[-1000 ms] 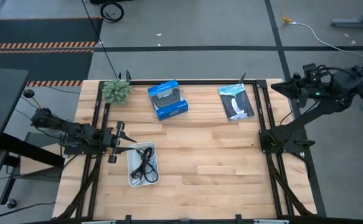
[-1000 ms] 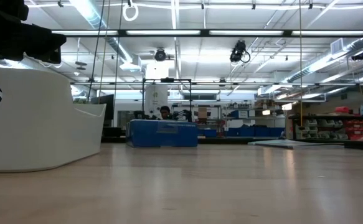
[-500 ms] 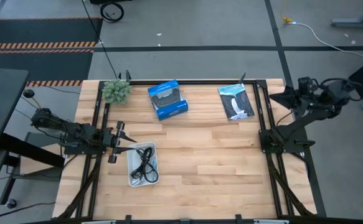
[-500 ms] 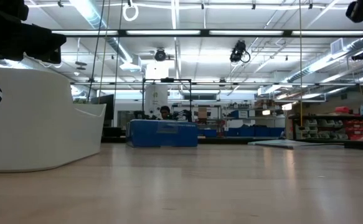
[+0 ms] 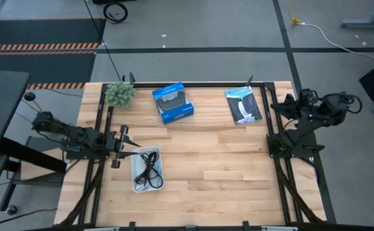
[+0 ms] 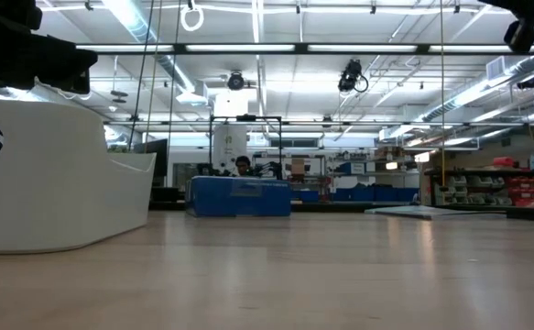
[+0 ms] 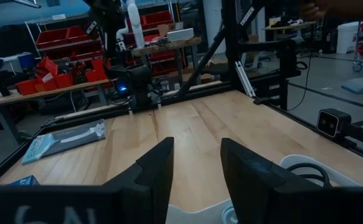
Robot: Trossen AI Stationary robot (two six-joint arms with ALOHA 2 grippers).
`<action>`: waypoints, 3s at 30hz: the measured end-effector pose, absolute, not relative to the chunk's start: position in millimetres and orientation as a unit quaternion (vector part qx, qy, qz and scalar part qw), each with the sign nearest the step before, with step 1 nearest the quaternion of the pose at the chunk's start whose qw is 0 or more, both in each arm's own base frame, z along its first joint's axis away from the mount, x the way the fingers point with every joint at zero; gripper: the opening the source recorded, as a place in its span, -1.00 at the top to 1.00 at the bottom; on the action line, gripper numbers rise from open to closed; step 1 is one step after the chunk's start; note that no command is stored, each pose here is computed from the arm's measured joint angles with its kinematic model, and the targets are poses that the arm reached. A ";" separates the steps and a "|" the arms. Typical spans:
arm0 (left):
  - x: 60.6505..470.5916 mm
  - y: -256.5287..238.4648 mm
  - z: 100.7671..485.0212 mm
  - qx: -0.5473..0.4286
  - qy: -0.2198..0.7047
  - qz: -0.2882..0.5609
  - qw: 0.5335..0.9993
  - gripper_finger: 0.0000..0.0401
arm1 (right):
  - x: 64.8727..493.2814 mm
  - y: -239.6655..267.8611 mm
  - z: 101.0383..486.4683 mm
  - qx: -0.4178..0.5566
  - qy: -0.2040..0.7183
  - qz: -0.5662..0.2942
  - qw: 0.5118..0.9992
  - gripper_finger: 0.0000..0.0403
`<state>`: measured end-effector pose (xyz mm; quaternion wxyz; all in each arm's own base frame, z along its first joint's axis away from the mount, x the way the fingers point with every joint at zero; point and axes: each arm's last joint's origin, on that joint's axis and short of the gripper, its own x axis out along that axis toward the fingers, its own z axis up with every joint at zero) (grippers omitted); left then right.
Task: Pick and place USB-C Cables
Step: Return to Home Position
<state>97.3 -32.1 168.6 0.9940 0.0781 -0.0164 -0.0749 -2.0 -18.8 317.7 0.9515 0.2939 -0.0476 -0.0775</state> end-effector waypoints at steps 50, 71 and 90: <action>97.3 -32.1 168.0 0.079 -0.013 -0.075 0.994 0.29 | 92.2 24.3 172.0 0.195 -0.040 -0.032 0.979 0.77; 97.3 -32.1 168.1 0.079 -0.014 -0.075 0.994 0.29 | 93.0 24.8 171.6 0.181 -0.035 -0.031 0.982 0.77; 97.3 -32.1 168.1 0.079 -0.014 -0.075 0.994 0.29 | 93.0 24.8 171.8 0.181 -0.035 -0.031 0.982 0.77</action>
